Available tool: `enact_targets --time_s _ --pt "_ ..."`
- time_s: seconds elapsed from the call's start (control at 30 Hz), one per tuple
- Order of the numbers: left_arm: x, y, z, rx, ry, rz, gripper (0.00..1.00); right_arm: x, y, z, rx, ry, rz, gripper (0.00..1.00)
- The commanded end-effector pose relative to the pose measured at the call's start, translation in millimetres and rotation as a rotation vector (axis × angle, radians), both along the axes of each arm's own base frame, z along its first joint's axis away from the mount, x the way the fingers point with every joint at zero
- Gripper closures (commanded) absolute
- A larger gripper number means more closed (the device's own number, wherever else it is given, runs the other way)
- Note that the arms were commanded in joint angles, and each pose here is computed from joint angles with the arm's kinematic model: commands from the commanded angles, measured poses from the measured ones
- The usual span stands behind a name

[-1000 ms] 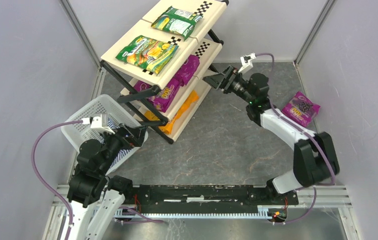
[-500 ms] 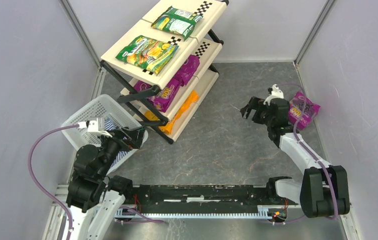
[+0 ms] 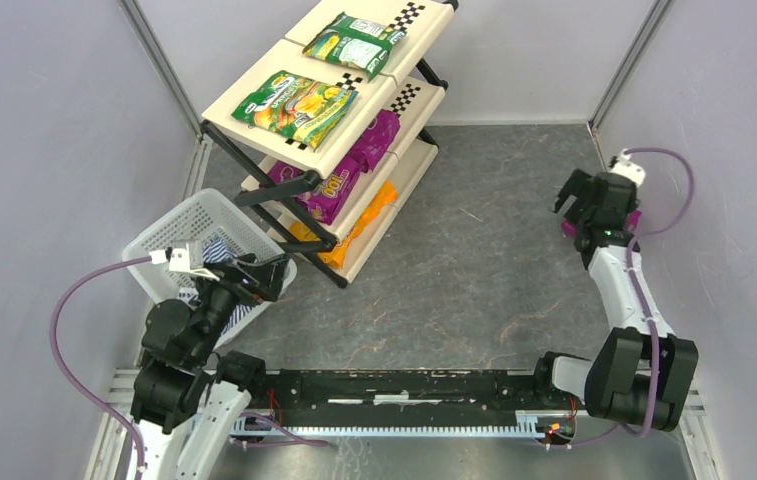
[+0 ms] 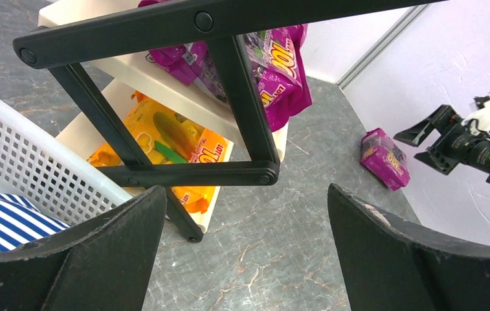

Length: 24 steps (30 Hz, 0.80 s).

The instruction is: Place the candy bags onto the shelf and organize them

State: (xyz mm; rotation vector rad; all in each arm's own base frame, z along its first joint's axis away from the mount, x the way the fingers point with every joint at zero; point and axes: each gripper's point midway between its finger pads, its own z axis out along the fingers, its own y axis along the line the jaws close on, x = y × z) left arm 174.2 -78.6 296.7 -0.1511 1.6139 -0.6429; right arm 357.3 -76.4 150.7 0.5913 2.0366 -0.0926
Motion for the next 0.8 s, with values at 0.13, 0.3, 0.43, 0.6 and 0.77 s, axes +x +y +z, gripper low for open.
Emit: enact_targets --time_s 0.13,0.3,0.43,0.6,0.77 --pt "-9.2 -2.2 18.8 -0.029 -0.099 -0.027 0.0 -9.7 -87.0 42.7 -0.09 -0.105 -0.319 0.02" --pt "-18.3 -3.2 23.6 -0.046 -0.131 -0.047 0.0 4.1 -106.3 28.4 -0.042 -0.127 -0.374 0.02" --pt "-24.9 -4.4 27.2 -0.059 -0.152 -0.067 0.0 20.2 -120.6 5.5 -0.058 -0.037 -0.367 0.02" --pt "-28.1 -5.7 28.5 -0.064 -0.161 -0.081 0.0 22.4 -138.3 -15.7 -0.133 0.085 -0.374 0.02" --pt "-27.5 -6.2 28.0 -0.063 -0.157 -0.082 0.0 25.1 -128.4 -34.7 -0.128 0.114 -0.286 0.02"
